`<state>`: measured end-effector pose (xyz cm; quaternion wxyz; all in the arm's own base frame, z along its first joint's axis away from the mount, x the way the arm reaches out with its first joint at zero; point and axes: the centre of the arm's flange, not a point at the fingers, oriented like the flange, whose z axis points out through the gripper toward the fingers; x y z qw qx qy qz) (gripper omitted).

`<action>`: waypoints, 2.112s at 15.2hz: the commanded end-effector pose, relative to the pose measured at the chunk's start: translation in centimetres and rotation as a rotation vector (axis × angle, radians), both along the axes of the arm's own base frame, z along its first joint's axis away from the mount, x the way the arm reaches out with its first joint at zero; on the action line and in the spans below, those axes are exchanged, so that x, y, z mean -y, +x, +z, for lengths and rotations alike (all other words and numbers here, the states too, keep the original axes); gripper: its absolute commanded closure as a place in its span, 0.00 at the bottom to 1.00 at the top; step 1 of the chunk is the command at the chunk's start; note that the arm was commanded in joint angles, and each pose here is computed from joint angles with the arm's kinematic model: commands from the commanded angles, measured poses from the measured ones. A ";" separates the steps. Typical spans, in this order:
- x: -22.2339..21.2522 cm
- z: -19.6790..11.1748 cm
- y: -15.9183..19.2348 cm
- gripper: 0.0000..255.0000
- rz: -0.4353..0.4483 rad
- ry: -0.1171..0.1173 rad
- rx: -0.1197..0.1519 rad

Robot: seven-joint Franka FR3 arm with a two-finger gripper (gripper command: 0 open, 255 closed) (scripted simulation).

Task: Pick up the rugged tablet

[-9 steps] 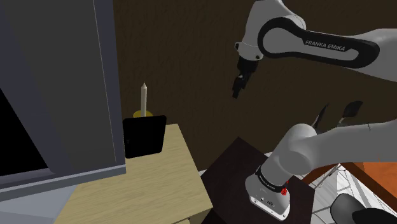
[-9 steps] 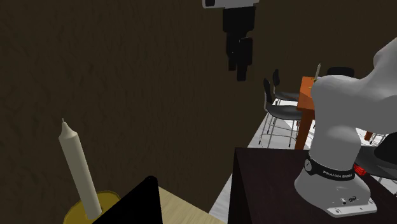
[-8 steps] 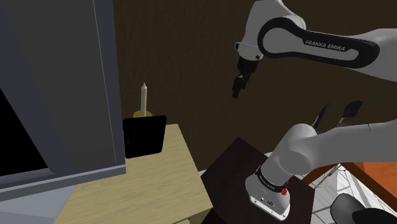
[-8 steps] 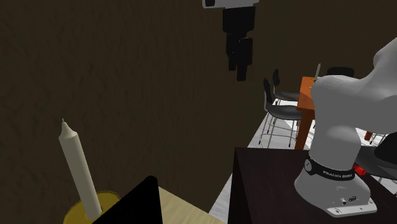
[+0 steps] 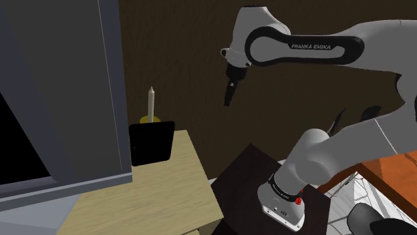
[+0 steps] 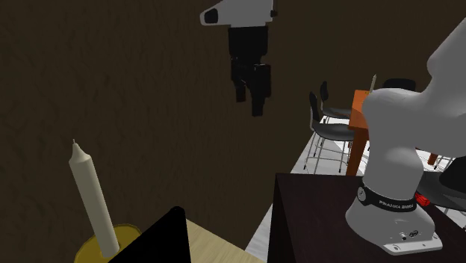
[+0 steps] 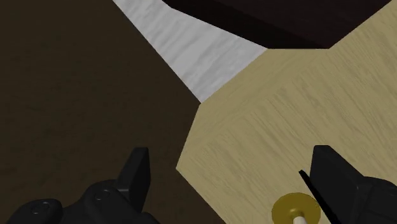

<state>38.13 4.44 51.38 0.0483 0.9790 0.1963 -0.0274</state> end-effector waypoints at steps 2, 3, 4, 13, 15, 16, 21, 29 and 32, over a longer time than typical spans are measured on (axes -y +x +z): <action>-2.3 -1.4 2.3 0.00 0.113 0.020 0.003; -3.2 -1.9 3.0 0.00 0.150 0.026 0.003; -4.1 -2.4 3.7 0.00 0.187 0.032 0.003; -13.3 -6.2 8.2 0.00 0.520 0.089 0.007; -15.6 -7.0 8.7 0.00 0.594 0.102 0.008; -16.7 -7.4 8.9 0.00 0.631 0.108 0.009; -18.6 -9.6 9.2 0.00 0.692 0.119 0.009; -18.6 -11.9 9.2 1.00 0.692 0.119 0.009; -18.6 -11.9 9.2 1.00 0.692 0.119 0.009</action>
